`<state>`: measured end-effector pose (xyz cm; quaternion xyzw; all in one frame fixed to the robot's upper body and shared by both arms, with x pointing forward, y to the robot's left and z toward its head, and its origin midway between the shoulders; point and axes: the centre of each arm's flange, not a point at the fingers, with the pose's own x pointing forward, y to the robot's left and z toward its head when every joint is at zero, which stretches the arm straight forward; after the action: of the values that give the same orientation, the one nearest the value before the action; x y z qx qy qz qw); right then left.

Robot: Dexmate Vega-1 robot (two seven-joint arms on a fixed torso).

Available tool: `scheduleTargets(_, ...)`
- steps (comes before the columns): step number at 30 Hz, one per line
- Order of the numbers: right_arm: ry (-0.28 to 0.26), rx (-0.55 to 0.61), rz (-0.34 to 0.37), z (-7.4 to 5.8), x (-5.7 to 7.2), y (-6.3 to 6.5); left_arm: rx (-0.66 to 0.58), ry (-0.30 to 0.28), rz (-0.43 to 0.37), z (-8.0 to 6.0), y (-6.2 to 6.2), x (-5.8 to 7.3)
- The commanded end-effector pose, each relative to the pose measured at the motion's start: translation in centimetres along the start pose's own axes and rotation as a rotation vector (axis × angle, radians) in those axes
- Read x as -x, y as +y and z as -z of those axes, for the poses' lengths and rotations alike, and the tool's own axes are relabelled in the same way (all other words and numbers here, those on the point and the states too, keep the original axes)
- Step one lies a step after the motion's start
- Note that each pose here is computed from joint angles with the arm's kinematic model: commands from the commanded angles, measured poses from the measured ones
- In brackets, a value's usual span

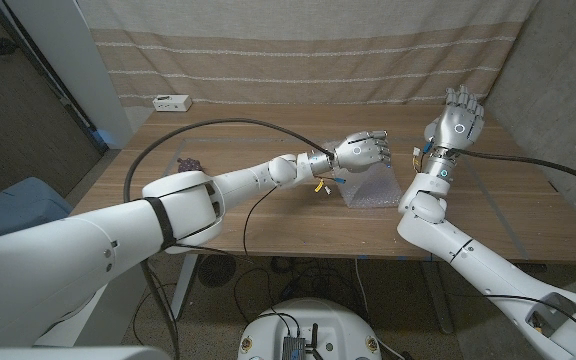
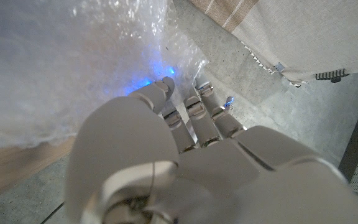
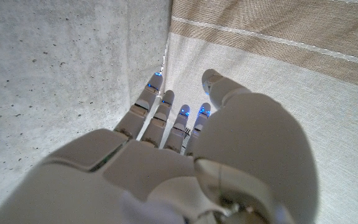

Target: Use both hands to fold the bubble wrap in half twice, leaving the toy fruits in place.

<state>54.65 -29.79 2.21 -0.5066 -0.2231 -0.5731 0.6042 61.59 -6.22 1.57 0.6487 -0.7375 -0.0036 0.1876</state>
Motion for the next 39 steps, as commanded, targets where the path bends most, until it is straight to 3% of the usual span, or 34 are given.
scheduleTargets(1,0.007,-0.024,-0.001,0.6,0.0,-0.1,0.058,-0.11,0.003,-2.7,0.0,-0.3)
scheduleTargets(6,-0.004,-0.029,-0.008,0.4,0.1,0.0,0.051,-0.133,0.029,-3.7,-0.7,0.0)
scheduleTargets(12,-0.014,-0.035,-0.013,0.3,0.2,0.1,-0.016,-0.138,0.036,-3.7,-0.9,-0.4)
scheduleTargets(20,-0.011,-0.029,-0.014,0.0,0.2,0.2,-0.045,-0.09,0.002,-3.1,-0.3,-0.6)
scheduleTargets(25,-0.018,-0.036,-0.018,-0.3,0.1,0.1,-0.007,0.02,-0.046,-1.8,0.7,-0.8)
scheduleTargets(27,-0.036,-0.053,-0.019,-0.5,0.2,-0.1,0.033,0.119,-0.08,-0.6,1.3,-0.6)
scheduleTargets(29,-0.04,-0.068,-0.022,-0.8,0.4,-0.4,0.068,0.181,-0.102,0.4,1.7,-0.3)
scheduleTargets(30,-0.04,-0.068,-0.022,-0.8,0.4,-0.4,0.069,0.181,-0.102,0.4,1.7,-0.3)
scheduleTargets(32,-0.06,-0.108,-0.048,-1.2,0.8,-0.7,0.122,0.245,-0.114,1.9,1.9,0.3)
scheduleTargets(39,-0.105,-0.192,-0.104,-2.1,2.1,-1.5,0.245,0.397,-0.02,4.7,1.5,2.9)
